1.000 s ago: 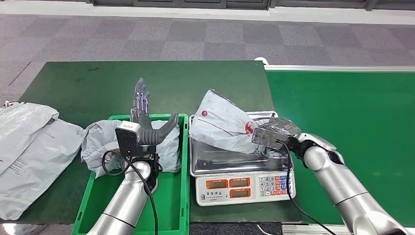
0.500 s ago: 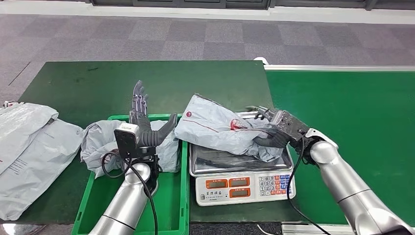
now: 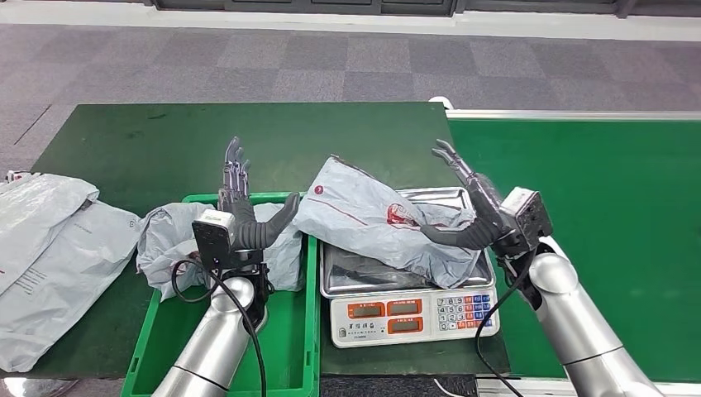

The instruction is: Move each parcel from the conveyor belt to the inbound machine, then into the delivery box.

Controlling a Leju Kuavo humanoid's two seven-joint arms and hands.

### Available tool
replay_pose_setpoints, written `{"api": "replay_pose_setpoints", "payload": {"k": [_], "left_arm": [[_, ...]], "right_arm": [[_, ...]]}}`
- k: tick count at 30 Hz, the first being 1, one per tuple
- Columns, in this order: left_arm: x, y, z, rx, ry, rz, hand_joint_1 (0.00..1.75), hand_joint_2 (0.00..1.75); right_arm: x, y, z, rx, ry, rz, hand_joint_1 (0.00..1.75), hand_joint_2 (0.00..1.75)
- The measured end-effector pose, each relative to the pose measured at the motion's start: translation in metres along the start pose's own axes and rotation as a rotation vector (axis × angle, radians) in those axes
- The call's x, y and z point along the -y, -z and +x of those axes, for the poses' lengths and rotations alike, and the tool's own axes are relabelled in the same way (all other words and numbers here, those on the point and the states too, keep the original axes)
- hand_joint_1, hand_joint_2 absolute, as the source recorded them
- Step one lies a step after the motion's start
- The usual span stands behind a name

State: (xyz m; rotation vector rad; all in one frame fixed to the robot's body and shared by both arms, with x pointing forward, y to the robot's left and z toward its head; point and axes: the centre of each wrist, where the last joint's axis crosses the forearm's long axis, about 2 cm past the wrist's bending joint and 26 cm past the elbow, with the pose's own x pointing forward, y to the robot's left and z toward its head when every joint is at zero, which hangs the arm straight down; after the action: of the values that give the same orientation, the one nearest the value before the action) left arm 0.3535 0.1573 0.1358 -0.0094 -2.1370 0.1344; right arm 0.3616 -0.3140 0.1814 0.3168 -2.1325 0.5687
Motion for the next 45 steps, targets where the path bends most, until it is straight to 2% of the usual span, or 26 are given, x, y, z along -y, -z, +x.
{"api": "replay_pose_setpoints", "payload": {"k": [4, 8, 12, 16, 19, 25, 31, 33, 35, 40, 41, 44, 45], "left_arm": [[0.0, 0.0, 0.0, 0.001, 0.001, -0.001, 0.0, 1.75], [0.0, 0.0, -0.001, 0.006, 0.029, -0.033, 0.0, 1.75], [0.006, 0.001, -0.013, -0.015, 0.12, -0.193, 0.0, 1.75], [0.022, 0.006, -0.024, -0.078, 0.227, -0.4, 0.0, 1.75], [0.044, 0.008, -0.023, -0.148, 0.284, -0.537, 0.0, 1.75], [0.075, 0.01, -0.017, -0.212, 0.364, -0.674, 0.0, 1.75], [0.099, 0.011, -0.009, -0.463, 0.632, -0.929, 0.0, 1.75], [0.103, 0.011, -0.009, -0.52, 0.714, -0.993, 0.0, 1.75], [0.103, 0.011, -0.009, -0.544, 0.776, -1.029, 0.0, 1.75], [0.102, 0.016, -0.009, -0.536, 0.898, -1.065, 0.0, 1.75], [0.102, 0.018, -0.009, -0.535, 0.922, -1.071, 0.19, 1.75], [0.1, 0.02, -0.009, -0.534, 0.964, -1.079, 1.5, 1.75], [0.099, 0.021, -0.01, -0.53, 0.968, -1.075, 1.75, 1.75]], "right_arm": [[0.003, -0.003, 0.005, 0.044, -0.038, -0.07, 0.0, 1.75], [0.011, -0.024, 0.023, 0.144, -0.181, -0.255, 0.0, 1.75], [0.003, -0.064, 0.039, 0.197, -0.264, -0.382, 0.0, 1.75], [-0.003, -0.083, 0.043, 0.181, -0.329, -0.418, 0.0, 1.75], [-0.008, -0.082, 0.042, 0.178, -0.322, -0.408, 0.0, 1.75], [-0.013, -0.079, 0.041, 0.181, -0.286, -0.407, 0.0, 1.75], [-0.021, -0.074, 0.041, 0.184, -0.272, -0.399, 0.0, 1.75], [-0.024, -0.074, 0.041, 0.185, -0.272, -0.392, 0.0, 1.75], [-0.026, -0.074, 0.041, 0.187, -0.27, -0.386, 0.0, 1.75], [-0.028, -0.072, 0.041, 0.189, -0.265, -0.378, 0.0, 1.75], [-0.029, -0.072, 0.041, 0.189, -0.264, -0.375, 0.0, 1.75], [-0.029, -0.071, 0.041, 0.187, -0.263, -0.373, 0.0, 1.75], [-0.029, -0.071, 0.041, 0.186, -0.265, -0.375, 0.0, 1.75]]}}
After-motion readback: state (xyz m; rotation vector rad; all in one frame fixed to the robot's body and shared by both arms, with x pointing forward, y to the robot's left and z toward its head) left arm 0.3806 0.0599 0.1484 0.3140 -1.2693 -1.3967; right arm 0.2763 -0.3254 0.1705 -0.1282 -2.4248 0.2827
